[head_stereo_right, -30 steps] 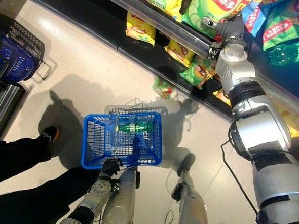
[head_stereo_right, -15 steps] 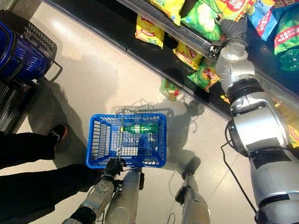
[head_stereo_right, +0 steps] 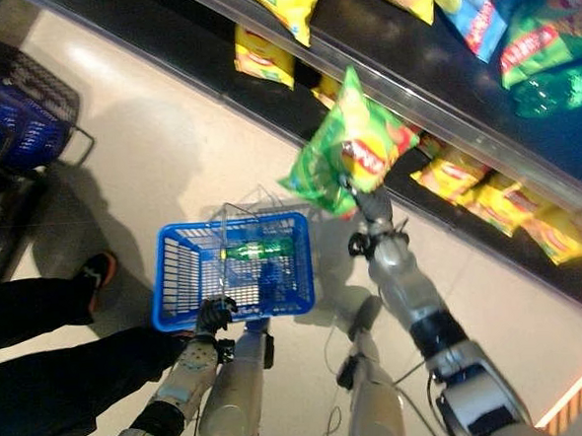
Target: Pick up the snacks into the basket
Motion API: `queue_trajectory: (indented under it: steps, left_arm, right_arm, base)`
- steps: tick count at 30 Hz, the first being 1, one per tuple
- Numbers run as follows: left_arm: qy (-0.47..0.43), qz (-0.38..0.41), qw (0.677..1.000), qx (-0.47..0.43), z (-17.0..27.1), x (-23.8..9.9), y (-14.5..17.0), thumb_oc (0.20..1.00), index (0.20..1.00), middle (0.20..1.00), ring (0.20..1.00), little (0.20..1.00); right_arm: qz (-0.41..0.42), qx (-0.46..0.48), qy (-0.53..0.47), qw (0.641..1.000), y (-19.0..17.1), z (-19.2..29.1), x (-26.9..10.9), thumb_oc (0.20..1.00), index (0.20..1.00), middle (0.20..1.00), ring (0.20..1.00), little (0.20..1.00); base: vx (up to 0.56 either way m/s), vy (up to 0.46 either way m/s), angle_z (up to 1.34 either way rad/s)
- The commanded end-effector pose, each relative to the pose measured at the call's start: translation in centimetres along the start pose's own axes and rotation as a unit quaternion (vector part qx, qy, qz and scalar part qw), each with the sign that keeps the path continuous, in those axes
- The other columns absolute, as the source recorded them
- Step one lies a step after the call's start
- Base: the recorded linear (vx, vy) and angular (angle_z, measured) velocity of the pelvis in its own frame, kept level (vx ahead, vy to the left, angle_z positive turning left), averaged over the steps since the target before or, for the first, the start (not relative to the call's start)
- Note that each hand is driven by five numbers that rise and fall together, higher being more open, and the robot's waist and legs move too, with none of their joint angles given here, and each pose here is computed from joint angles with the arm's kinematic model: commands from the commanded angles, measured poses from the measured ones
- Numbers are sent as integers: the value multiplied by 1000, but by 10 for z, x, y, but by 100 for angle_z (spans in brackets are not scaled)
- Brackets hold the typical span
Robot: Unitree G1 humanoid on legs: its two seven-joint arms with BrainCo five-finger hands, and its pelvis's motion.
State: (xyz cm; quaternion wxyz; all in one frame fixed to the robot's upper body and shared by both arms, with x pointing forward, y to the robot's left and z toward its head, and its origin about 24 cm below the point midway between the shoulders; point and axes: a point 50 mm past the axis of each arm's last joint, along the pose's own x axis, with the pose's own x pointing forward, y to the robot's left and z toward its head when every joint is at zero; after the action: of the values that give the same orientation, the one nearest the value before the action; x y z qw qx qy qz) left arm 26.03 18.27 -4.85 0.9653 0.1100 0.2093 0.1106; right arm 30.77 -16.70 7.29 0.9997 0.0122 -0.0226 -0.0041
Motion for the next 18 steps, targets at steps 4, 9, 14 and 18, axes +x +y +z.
queue_trajectory:
  steps: [4,9,14,18]
  left_arm:
    - [-92,58,993,-48,25,-9,39,200,200,200,200,200]
    - [-183,68,978,-70,59,-23,56,200,200,200,200,200]
    - [-241,14,967,-85,83,-35,39,200,200,200,200,200]
    - [-273,-45,956,-94,100,-43,16,200,200,200,200,200]
  right_arm:
    - [96,-88,-98,987,-7,33,-28,200,200,200,200,200]
    - [125,-175,6,977,2,-21,-42,200,200,200,200,200]
    - [118,-203,76,969,34,-55,-14,200,200,200,200,200]
    - [131,-219,77,964,72,-48,18,200,200,200,200,200]
  base:
    - [-28,-18,-19]
    - [-29,-44,-15]
    - [-17,-20,-1]
    - [-21,-30,8]
